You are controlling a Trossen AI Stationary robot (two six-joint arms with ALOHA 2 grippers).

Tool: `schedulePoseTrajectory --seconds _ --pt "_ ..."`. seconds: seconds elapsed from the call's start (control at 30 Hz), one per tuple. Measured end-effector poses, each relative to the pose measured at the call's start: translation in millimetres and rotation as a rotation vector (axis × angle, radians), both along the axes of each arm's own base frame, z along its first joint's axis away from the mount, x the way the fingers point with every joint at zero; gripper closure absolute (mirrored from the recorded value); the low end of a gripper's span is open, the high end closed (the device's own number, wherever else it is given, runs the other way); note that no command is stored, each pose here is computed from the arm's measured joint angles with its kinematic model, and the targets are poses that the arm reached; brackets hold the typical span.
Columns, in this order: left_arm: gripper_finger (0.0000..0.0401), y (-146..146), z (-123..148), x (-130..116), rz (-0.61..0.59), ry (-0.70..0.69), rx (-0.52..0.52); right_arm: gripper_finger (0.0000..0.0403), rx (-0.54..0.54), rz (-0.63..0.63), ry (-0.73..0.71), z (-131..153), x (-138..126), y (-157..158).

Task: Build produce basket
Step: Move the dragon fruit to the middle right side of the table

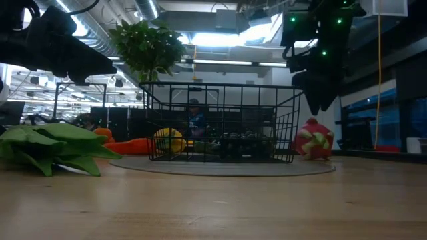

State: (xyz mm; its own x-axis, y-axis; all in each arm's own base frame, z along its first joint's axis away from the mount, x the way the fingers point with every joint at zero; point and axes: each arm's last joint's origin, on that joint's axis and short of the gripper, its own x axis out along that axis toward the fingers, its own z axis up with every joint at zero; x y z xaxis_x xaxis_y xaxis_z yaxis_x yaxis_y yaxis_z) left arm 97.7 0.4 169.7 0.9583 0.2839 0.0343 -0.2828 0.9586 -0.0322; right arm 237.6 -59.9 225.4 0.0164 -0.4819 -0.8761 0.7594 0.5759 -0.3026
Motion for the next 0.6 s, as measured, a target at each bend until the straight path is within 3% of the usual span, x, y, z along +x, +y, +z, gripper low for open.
schedulePoseTrajectory --seconds 0.27,0.43,0.6 --pt "0.0211 0 0 0 0.0 0.0 0.0 0.0185 -0.013 -0.089 -0.05 -1 -1 -13" --pt "0.0211 0 0 0 0.0 0.0 0.001 0.0185 0.014 -0.092 -0.078 -18 -3 -15" --pt "0.0211 0 0 0 0.0 0.0 0.0 0.0185 -0.044 -0.093 -0.063 -29 -7 -16"
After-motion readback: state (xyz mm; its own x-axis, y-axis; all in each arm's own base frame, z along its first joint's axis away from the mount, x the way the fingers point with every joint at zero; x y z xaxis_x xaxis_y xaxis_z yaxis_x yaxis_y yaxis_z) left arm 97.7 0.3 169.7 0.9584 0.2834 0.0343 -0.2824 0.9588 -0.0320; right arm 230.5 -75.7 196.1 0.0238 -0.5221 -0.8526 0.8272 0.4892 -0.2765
